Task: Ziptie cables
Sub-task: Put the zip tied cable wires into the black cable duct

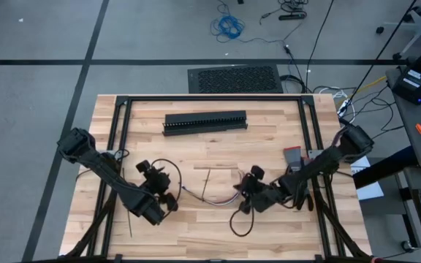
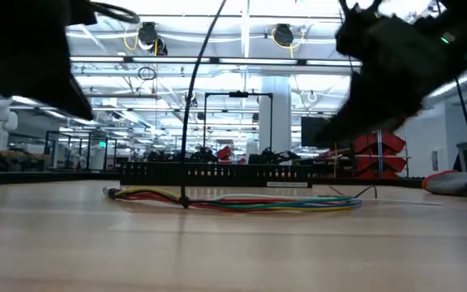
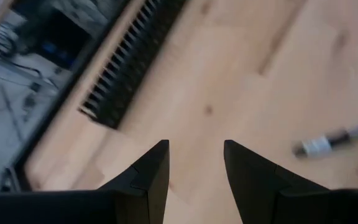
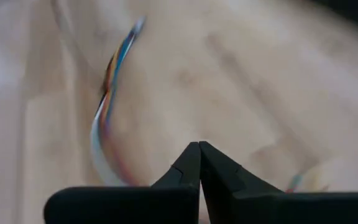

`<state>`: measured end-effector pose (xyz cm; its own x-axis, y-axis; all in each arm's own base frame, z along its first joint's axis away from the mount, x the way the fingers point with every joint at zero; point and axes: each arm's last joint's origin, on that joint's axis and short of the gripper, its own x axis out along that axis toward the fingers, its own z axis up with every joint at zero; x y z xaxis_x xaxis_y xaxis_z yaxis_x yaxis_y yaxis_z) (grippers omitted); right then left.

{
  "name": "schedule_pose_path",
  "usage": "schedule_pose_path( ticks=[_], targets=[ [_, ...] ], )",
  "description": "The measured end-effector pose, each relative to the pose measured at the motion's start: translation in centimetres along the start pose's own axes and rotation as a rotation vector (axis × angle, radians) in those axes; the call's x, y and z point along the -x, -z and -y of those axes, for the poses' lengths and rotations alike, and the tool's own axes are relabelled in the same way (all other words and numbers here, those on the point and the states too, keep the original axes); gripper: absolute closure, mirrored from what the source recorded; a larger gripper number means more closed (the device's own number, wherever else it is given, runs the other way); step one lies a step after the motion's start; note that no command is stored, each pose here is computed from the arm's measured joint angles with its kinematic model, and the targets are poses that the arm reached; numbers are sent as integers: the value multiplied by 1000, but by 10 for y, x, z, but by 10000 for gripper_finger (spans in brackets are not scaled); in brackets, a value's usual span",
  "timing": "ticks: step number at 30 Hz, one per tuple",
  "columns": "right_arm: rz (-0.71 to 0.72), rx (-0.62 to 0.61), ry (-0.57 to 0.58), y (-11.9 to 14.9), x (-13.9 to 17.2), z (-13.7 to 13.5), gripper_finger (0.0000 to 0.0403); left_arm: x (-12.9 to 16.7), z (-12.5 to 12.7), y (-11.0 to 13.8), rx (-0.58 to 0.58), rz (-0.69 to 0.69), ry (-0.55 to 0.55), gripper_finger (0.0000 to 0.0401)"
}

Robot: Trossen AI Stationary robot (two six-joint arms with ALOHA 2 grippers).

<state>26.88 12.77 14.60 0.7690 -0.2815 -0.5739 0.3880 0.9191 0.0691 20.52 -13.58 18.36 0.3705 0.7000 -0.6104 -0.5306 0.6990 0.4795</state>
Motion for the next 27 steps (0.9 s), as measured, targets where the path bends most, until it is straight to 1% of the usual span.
schedule_pose_path(
  ticks=[2, 4, 7, 8, 9, 12, 15, 17, 18, 20, 22, 23, 25, 27],
  targets=[
    [58, 64, 67, -12, 0, 8, 401, -4, -3, -5, 0, 48, -37, 249],
    [70, 158, 148, -23, -5, 23, 392, -10, -6, -10, -39, 84, -78, 249],
    [27, 263, 255, -43, -16, 56, 365, -22, -6, -13, -183, 126, -123, 249],
    [5, 292, 276, -49, -21, 69, 352, -27, -8, -12, -202, 135, -146, 249],
    [-23, 317, 277, -55, -25, 82, 338, -32, -11, -12, -205, 142, -169, 249],
    [-83, 354, 212, -72, -32, 117, 289, -44, -26, -10, -158, 135, -218, 249],
    [-129, 373, 140, -82, -32, 148, 243, -51, -41, -4, -88, 111, -222, 249],
    [-150, 363, 83, -86, -30, 166, 221, -53, -49, -2, -27, 104, -183, 249],
    [-157, 354, 50, -88, -29, 173, 214, -55, -53, -2, -11, 78, -141, 249],
    [-163, 324, -7, -90, -28, 185, 205, -60, -57, -5, 29, 42, -15, 249],
    [-184, 304, -24, -89, -27, 192, 203, -65, -62, -9, 46, 49, 107, 249],
    [-193, 301, -20, -88, -27, 194, 203, -67, -66, -11, 49, 62, 150, 249],
    [-217, 304, -17, -86, -27, 196, 205, -73, -76, -18, 48, 70, 180, 249],
    [-235, 305, -21, -84, -26, 195, 209, -81, -90, -24, 44, 50, 163, 249]
  ],
)
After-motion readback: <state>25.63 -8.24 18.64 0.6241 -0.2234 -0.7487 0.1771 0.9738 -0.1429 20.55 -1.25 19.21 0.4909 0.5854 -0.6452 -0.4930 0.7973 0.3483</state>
